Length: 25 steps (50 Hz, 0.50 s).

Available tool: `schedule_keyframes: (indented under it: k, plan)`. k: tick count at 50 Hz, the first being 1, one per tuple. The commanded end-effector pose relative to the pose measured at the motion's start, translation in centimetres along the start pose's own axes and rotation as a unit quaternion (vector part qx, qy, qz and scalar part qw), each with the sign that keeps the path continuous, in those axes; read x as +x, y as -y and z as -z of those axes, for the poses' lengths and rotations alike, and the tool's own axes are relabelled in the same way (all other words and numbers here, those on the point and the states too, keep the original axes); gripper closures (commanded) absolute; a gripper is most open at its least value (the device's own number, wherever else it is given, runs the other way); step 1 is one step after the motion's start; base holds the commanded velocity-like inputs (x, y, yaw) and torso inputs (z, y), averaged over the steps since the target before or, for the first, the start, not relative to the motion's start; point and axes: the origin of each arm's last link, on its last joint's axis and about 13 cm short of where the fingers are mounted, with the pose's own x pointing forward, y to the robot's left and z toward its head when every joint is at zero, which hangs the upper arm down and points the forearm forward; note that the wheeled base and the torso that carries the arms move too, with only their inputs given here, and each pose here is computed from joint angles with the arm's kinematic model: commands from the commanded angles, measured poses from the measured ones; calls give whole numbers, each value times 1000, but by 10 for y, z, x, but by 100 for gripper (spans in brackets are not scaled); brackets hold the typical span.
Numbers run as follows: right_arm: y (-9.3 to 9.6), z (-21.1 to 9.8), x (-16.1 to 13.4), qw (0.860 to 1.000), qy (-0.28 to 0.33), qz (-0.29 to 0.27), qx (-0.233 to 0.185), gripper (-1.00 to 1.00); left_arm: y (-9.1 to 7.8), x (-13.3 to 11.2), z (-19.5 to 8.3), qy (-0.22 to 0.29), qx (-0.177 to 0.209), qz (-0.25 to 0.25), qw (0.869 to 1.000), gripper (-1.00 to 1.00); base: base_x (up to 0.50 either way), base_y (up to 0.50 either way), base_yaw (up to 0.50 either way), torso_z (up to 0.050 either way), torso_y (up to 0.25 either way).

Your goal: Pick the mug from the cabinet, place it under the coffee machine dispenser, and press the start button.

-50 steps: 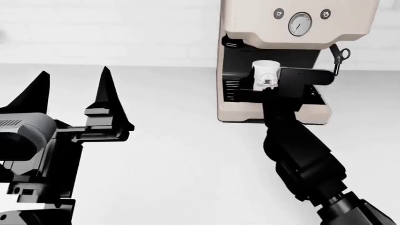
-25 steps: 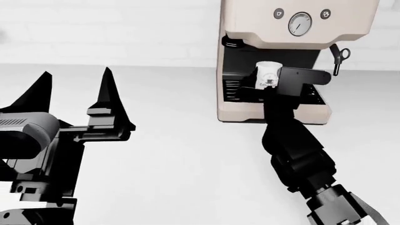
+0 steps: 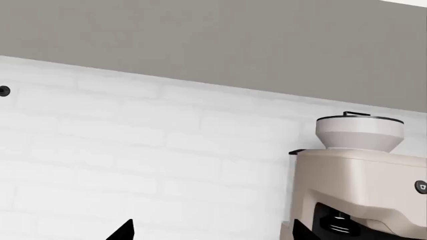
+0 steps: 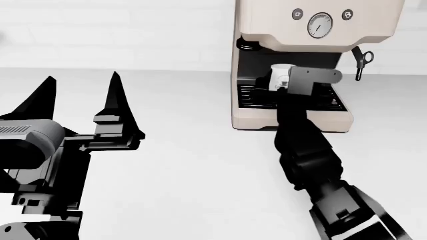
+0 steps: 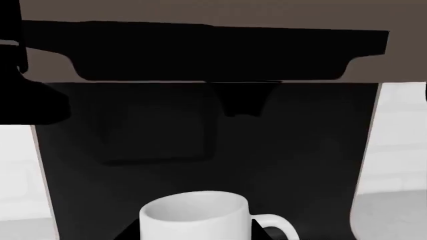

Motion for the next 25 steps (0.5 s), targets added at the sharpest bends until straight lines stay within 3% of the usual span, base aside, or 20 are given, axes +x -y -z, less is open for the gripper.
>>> schedule_keyframes:
  k: [1, 19, 20, 25]
  plan:
    - [-2, 2, 6, 1000, -4, 4, -19, 100, 0, 0, 0, 0, 0, 0, 1000, -100, 0, 0, 0, 0, 0]
    - [-1, 14, 7, 999, -24, 11, -28, 100, 0, 0, 1, -1, 0, 1, 1000, -100, 0, 0, 0, 0, 0]
    - [-1, 14, 6, 999, -25, 13, -28, -100, 0, 0, 1, -1, 0, 1, 1000, -100, 0, 0, 0, 0, 0]
    - [1, 15, 6, 999, -29, 11, -28, -100, 0, 1, 2, -2, 1, 1, 1000, -100, 0, 0, 0, 0, 0]
